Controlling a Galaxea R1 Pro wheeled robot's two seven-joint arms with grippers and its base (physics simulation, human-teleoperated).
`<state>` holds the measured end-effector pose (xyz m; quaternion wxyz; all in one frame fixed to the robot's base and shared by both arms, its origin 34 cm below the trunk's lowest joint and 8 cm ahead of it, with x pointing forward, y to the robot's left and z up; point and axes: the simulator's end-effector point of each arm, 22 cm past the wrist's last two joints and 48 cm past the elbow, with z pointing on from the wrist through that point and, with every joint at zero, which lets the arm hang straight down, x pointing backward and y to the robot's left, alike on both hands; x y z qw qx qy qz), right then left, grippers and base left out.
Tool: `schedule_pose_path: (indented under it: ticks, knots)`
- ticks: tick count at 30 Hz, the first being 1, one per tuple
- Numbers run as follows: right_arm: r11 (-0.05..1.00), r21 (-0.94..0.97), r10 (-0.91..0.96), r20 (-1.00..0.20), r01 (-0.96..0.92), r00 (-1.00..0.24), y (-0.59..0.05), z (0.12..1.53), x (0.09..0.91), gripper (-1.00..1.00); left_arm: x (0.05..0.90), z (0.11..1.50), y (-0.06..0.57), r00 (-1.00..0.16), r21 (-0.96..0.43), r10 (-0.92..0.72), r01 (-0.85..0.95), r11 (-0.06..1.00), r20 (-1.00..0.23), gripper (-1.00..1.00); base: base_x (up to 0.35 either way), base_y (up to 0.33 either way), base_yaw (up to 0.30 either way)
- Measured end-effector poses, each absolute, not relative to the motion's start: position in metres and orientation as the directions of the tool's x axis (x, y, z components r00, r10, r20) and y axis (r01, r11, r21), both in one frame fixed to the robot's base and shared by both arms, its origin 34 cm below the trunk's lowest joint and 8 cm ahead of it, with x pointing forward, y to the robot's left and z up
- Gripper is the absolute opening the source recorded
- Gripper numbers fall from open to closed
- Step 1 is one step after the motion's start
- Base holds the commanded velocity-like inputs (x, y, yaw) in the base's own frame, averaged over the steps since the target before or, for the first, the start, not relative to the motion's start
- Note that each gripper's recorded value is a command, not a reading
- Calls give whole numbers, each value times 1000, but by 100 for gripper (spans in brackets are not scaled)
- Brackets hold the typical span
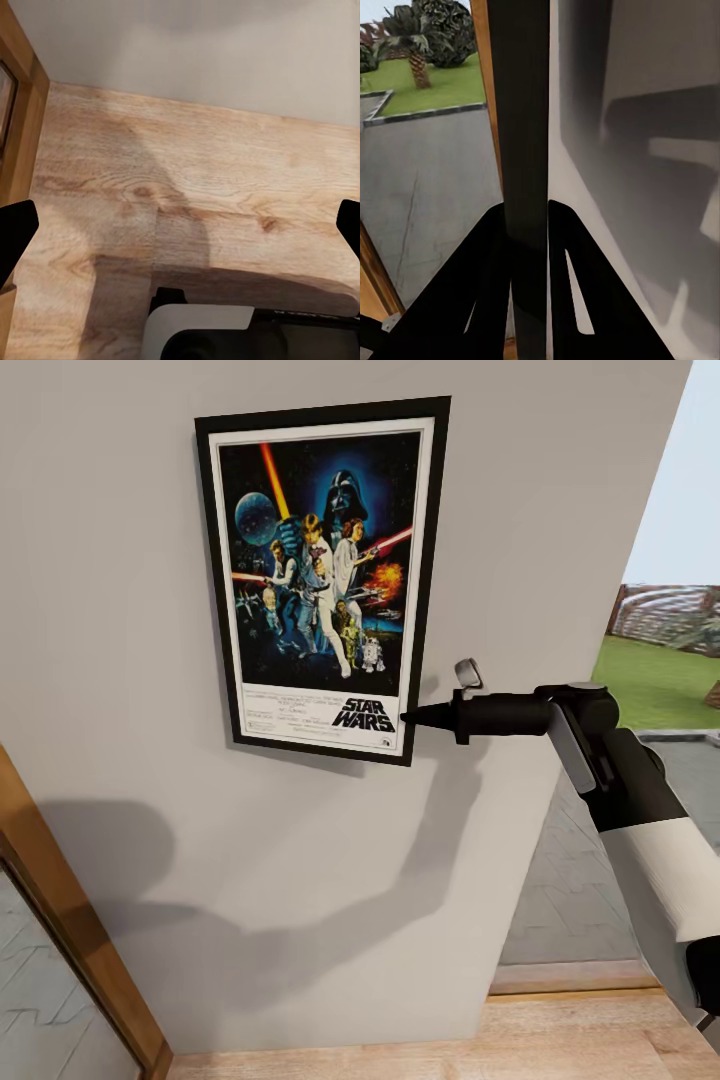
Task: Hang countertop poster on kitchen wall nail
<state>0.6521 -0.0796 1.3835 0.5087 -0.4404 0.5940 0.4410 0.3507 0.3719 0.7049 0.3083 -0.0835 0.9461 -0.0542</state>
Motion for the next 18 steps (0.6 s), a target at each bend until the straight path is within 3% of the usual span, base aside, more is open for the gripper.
schedule_pose_path:
  ticks: [18]
  knots:
    - [226, 69, -80, -993, -972, -90, -80, 1382, 653, -100, 352, 706, 376, -795, -148, -187, -124, 981, -577, 100, 0, 0, 0]
